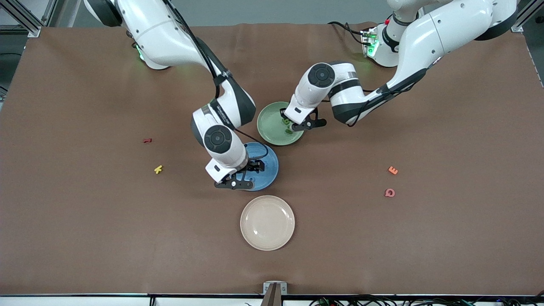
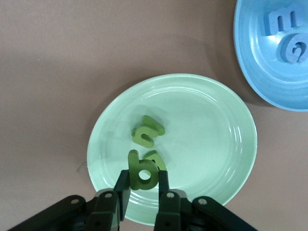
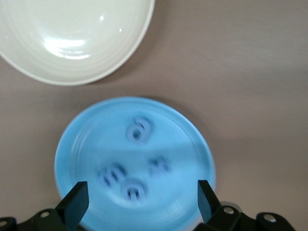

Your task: Sort letters by color into matching plates

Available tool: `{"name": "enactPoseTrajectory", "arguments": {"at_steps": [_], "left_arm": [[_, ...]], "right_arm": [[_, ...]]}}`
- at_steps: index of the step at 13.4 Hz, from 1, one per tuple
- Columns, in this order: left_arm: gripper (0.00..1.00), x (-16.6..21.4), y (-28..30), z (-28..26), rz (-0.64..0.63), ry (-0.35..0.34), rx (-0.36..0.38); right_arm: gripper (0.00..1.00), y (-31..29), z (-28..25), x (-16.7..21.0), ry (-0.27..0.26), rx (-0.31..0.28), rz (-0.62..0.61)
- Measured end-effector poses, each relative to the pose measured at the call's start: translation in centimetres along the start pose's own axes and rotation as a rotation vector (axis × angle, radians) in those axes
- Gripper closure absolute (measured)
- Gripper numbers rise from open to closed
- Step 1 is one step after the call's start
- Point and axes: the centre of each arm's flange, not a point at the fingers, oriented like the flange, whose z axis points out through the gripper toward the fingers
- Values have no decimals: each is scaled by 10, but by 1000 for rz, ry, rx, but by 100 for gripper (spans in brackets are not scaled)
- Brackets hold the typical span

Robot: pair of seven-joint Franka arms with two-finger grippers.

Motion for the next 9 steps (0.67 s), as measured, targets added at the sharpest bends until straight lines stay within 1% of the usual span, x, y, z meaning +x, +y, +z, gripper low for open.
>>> {"name": "enactPoseTrajectory", "arguments": {"at_steps": [2,3,4,5,6,7,9], "left_arm": [[72,-9,4,10,-19,0,10],[69,-12,5,13,-25,0,14],[69,-15,7,17,-33,0,20],[61,-16,8,19,-53,2,23],[50,-15,11,19,-74,7,19],[40,-10,14,15,-86,14,10],[18,8,19,2,-114,36,-17]], "right_arm": [[0,24,-71,-11,-57,-17,19],[0,43,-109,-17,-79,-20,33],[0,65,-146,-23,-99,-20,37],[0,93,-181,-30,-114,-15,30],[0,125,-211,-36,-121,-5,22],[0,159,-235,-41,-126,7,21],[0,227,-266,-47,-135,29,33]]}}
